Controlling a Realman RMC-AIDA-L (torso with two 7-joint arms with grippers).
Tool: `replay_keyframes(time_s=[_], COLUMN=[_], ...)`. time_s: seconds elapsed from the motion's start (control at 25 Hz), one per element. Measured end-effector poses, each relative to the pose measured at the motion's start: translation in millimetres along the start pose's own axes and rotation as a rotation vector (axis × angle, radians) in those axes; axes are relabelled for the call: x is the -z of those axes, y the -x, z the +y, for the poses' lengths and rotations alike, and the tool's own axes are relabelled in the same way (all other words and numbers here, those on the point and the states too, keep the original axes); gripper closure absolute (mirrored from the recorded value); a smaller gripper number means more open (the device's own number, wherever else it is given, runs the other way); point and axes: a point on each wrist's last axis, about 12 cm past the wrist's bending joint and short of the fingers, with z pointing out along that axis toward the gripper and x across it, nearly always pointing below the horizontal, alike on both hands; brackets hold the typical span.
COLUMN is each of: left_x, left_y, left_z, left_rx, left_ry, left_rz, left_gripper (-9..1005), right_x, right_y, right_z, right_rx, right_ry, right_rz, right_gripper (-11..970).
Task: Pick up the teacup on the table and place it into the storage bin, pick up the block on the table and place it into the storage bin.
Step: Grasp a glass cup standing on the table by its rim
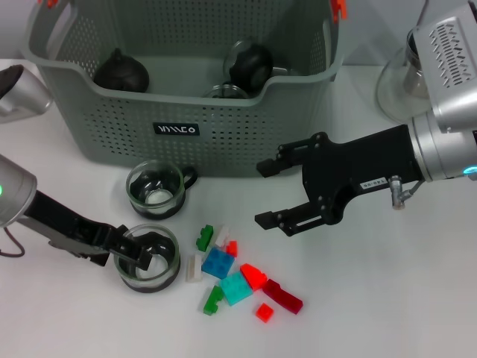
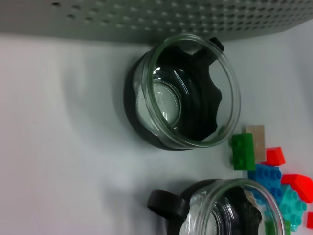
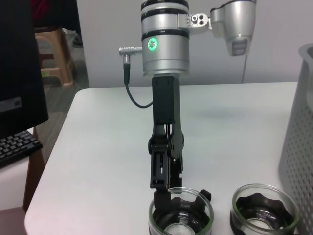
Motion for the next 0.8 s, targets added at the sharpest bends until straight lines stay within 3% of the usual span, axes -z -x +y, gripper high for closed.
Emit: replay_keyframes(time_s=[0.28, 0.56, 0.8], left_x=[-3, 7, 16], left_y=[4, 13, 20], left_z=[1.0, -1.8, -11.8], left_rx=[0.000, -0.023, -0.027], left_ry=[0.028, 0.064, 0.121], left_rz=[0.004, -0.003, 0.001], left_gripper=[112, 112, 113], right_x=[3, 6, 9], right_y=[-1, -1, 0], right_z=[-0.9, -2.4, -4.5], right_rx=[-0.003, -0.004, -0.002], right_ry=[-0.011, -0.021, -0.034], right_rz=[-0.003, -0.008, -0.012], right_gripper=[152, 151, 151])
